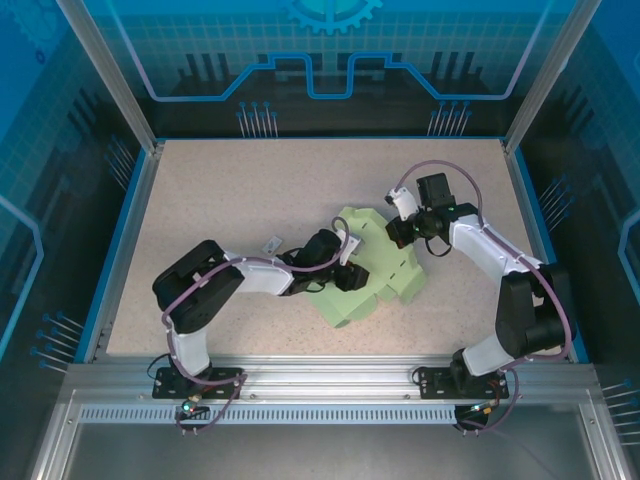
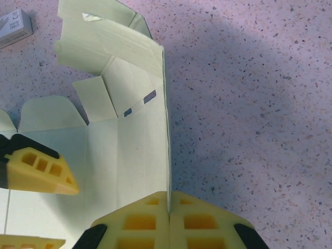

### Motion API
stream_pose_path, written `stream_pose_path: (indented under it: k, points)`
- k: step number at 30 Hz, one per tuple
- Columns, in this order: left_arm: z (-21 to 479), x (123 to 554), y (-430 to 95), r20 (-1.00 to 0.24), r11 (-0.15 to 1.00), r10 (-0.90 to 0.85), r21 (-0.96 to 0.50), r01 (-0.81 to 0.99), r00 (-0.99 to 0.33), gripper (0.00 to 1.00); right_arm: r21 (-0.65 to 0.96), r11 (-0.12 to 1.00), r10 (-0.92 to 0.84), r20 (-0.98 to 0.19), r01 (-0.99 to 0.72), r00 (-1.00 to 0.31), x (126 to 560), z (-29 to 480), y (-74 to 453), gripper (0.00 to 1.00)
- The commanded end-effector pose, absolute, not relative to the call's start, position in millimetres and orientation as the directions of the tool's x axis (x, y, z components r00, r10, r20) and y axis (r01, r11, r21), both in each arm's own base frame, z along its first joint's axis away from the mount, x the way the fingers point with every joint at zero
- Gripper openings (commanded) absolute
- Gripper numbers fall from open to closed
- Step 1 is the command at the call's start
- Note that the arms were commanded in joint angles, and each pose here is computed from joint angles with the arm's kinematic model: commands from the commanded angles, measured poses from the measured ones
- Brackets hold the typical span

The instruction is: Fold the paper box

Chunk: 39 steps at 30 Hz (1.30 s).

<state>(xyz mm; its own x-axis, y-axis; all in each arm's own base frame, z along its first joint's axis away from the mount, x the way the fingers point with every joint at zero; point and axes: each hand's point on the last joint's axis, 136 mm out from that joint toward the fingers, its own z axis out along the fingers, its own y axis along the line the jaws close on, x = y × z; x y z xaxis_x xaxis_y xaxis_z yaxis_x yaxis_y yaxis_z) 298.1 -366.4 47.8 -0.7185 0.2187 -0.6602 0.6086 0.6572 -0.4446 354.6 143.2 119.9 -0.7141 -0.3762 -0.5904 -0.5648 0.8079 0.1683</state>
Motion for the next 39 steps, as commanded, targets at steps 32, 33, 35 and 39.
stream_pose_path:
  k: [32, 33, 35, 39]
  points:
    - [4.1, 306.6, -380.0, -0.697, 0.673, 0.21, -0.406, 0.618, -0.686, 0.47, 0.193, 0.792, -0.352, -0.632, -0.579, -0.691, 317.7, 123.6, 190.0, 0.03]
    - [4.1, 306.7, -379.5, -0.698, 0.673, 0.207, -0.407, 0.617, -0.686, 0.47, 0.188, 0.794, -0.354, -0.63, -0.578, -0.691, 316.7, 122.5, 191.3, 0.03]
    - [4.9, 306.4, -379.6, -0.702, 0.672, 0.203, -0.408, 0.619, -0.683, 0.47, 0.179, 0.796, -0.361, -0.627, -0.579, -0.691, 315.7, 119.8, 193.0, 0.03]
    - [8.7, 306.2, -377.6, -0.711, 0.672, 0.193, -0.406, 0.619, -0.676, 0.48, 0.155, 0.808, -0.365, -0.626, -0.569, -0.689, 318.0, 118.5, 189.4, 0.04]
